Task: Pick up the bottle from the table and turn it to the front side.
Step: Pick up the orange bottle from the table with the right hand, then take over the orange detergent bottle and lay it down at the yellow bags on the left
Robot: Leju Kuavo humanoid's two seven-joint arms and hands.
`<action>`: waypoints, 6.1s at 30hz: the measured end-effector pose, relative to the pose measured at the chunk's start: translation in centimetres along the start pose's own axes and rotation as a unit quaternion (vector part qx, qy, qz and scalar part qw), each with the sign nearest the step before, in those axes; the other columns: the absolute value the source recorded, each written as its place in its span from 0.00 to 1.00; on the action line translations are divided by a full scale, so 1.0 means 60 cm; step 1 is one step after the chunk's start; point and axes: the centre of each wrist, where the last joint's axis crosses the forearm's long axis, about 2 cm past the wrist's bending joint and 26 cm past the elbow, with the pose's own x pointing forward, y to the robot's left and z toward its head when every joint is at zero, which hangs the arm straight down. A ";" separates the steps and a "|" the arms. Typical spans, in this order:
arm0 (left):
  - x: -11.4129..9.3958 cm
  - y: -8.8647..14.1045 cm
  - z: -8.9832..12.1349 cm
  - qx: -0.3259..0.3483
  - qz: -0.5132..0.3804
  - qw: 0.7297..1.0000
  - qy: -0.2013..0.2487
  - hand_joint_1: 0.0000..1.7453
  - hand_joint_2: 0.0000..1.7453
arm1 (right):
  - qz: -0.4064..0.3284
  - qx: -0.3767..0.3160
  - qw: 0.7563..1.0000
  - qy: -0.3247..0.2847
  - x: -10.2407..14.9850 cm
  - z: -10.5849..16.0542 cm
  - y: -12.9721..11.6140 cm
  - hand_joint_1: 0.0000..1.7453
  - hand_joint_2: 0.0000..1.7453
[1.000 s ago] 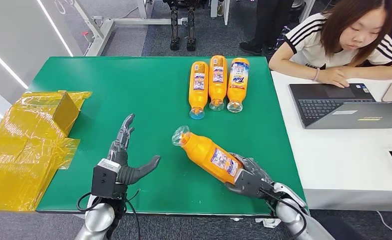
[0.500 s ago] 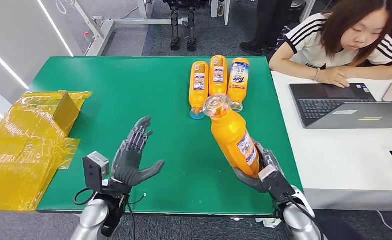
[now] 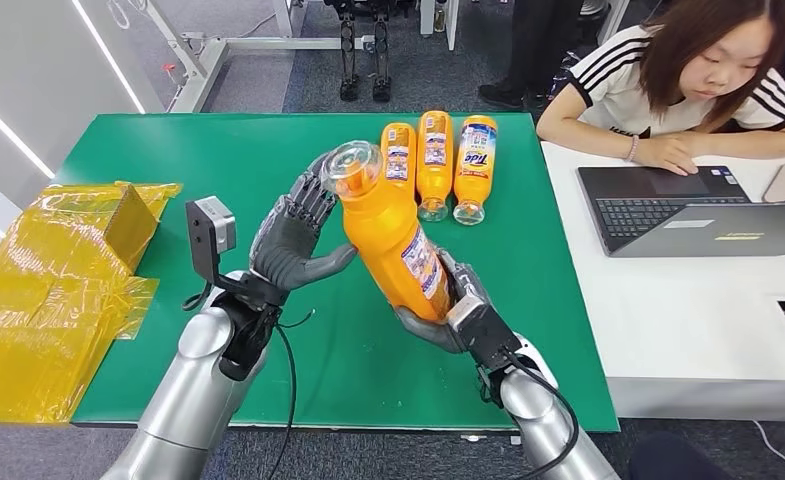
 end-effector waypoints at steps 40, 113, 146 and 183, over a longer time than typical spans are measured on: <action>0.028 -0.021 -0.073 -0.079 -0.027 0.996 0.010 0.00 1.00 | 0.068 0.022 0.997 0.032 0.004 -0.129 -0.032 1.00 1.00; 0.111 0.247 -0.008 -0.042 -0.743 0.665 -0.062 1.00 1.00 | 0.103 -0.047 0.994 0.009 0.029 0.145 -0.027 0.00 1.00; 0.010 0.391 0.287 -0.153 -0.829 0.508 0.179 1.00 1.00 | 0.132 -0.085 0.988 -0.001 0.071 0.221 -0.033 0.00 1.00; -0.043 0.377 0.329 -0.035 -0.678 0.652 0.338 0.00 1.00 | 0.104 -0.028 0.994 -0.013 0.035 0.149 -0.056 0.00 1.00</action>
